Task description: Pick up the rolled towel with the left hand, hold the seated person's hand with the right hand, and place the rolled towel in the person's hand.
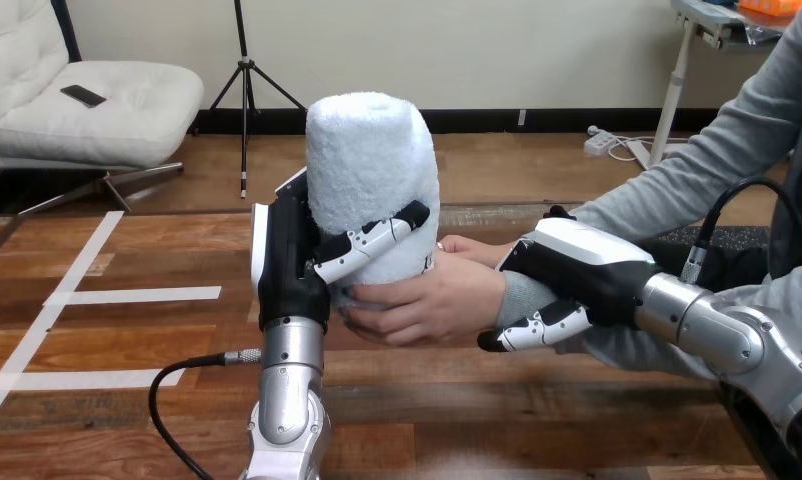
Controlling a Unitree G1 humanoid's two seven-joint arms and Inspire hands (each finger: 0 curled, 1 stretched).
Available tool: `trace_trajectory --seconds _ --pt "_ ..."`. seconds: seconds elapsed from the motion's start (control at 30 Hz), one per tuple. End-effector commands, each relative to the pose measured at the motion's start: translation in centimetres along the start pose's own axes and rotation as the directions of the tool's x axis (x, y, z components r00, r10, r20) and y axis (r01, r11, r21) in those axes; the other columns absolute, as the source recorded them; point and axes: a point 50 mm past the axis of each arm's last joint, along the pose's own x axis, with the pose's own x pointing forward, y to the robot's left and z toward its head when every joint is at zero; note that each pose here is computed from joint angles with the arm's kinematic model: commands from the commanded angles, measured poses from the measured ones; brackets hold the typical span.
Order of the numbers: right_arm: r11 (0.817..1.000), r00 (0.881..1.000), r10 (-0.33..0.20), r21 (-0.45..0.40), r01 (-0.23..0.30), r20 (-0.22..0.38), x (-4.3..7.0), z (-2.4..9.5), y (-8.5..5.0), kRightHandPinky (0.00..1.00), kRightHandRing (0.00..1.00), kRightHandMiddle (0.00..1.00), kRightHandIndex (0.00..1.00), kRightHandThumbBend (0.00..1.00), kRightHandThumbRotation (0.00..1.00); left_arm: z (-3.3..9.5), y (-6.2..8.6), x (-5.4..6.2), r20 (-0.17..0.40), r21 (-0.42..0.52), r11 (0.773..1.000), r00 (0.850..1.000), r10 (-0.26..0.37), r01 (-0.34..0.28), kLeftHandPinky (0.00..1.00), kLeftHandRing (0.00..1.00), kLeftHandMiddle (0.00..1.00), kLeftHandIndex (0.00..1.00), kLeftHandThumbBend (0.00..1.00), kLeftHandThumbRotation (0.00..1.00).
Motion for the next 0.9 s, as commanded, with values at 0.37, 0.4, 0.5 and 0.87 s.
trace_trajectory --seconds 0.37,0.4,0.5,0.87 --pt "0.987 0.981 -0.155 -0.032 0.160 0.119 1.02 2.56 -4.55 0.19 0.22 0.27 0.28 0.63 0.41 2.35 -3.85 1.81 0.098 -0.030 0.990 0.986 -0.133 0.137 0.33 0.37 0.40 0.42 0.63 0.00" --pt "0.986 0.981 -0.156 -0.034 0.161 0.119 0.99 2.55 -4.54 0.19 0.22 0.27 0.28 0.63 0.40 2.36 -3.84 1.82 0.098 -0.030 0.990 0.986 -0.133 0.137 0.33 0.37 0.40 0.42 0.63 0.00" --pt "0.986 0.981 -0.157 -0.034 0.162 0.118 0.94 2.47 -4.50 0.18 0.22 0.27 0.28 0.63 0.40 2.36 -3.83 1.82 0.098 -0.033 0.990 0.986 -0.134 0.138 0.33 0.37 0.40 0.42 0.63 0.00" --pt "0.986 0.981 -0.158 -0.028 0.162 0.116 0.80 2.28 -4.31 0.19 0.21 0.27 0.27 0.63 0.40 2.28 -3.70 1.84 0.085 -0.073 0.985 0.985 -0.150 0.156 0.32 0.37 0.41 0.43 0.63 0.00"
